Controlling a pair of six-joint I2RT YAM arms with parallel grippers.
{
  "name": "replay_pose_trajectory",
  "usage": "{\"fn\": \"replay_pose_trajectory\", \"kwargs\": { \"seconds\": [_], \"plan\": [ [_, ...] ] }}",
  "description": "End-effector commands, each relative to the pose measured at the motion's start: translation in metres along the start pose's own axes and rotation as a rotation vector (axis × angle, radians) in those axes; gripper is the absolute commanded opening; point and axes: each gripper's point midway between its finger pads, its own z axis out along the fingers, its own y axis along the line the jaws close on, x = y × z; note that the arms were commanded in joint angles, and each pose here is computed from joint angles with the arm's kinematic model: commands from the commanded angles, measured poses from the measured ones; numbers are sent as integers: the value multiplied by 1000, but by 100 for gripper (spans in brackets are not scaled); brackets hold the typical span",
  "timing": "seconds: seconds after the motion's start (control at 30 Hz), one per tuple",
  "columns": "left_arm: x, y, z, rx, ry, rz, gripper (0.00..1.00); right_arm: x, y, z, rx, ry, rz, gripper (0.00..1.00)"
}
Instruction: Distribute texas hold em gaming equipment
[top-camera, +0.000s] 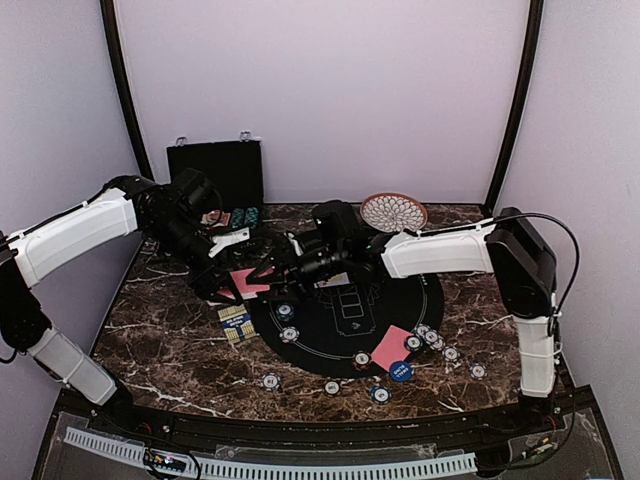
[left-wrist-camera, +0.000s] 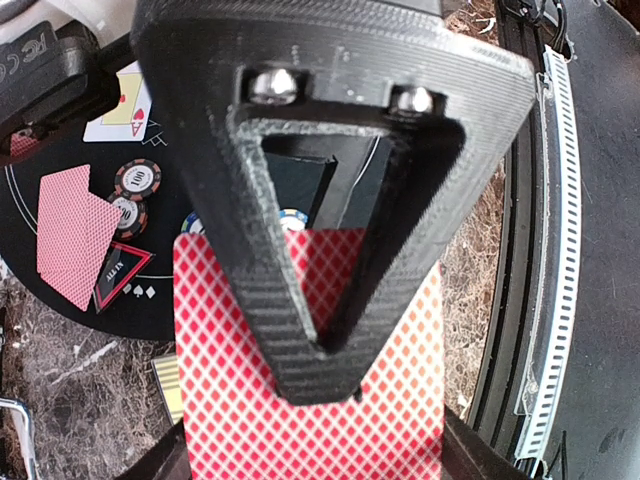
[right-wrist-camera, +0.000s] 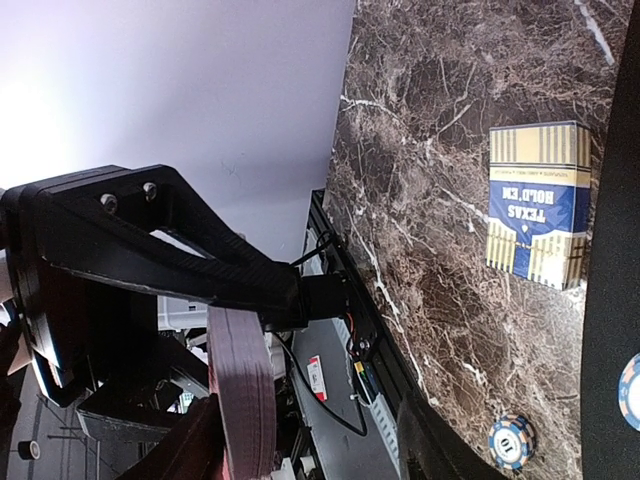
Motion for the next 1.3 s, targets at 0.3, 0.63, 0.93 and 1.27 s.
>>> {"fn": "replay_pose_trajectory", "kwargs": {
  "seconds": [0.3, 0.63, 0.93, 1.27],
  "plan": [
    [-9, -5, -12, -2, -39, 31, 0, -3, 37, -34, -72, -67, -33, 39],
    [-7, -4, -10, -1, -33, 25, 0, -2, 45, -35, -105, -63, -33, 23],
    [-5, -3, -9, -5, -26, 23, 0, 8, 42, -22, -112, -20, -18, 13],
    [-2, -3, -8, -10, -16, 20, 0, 1, 44, -40, -83, -46, -37, 0]
  ]
}}
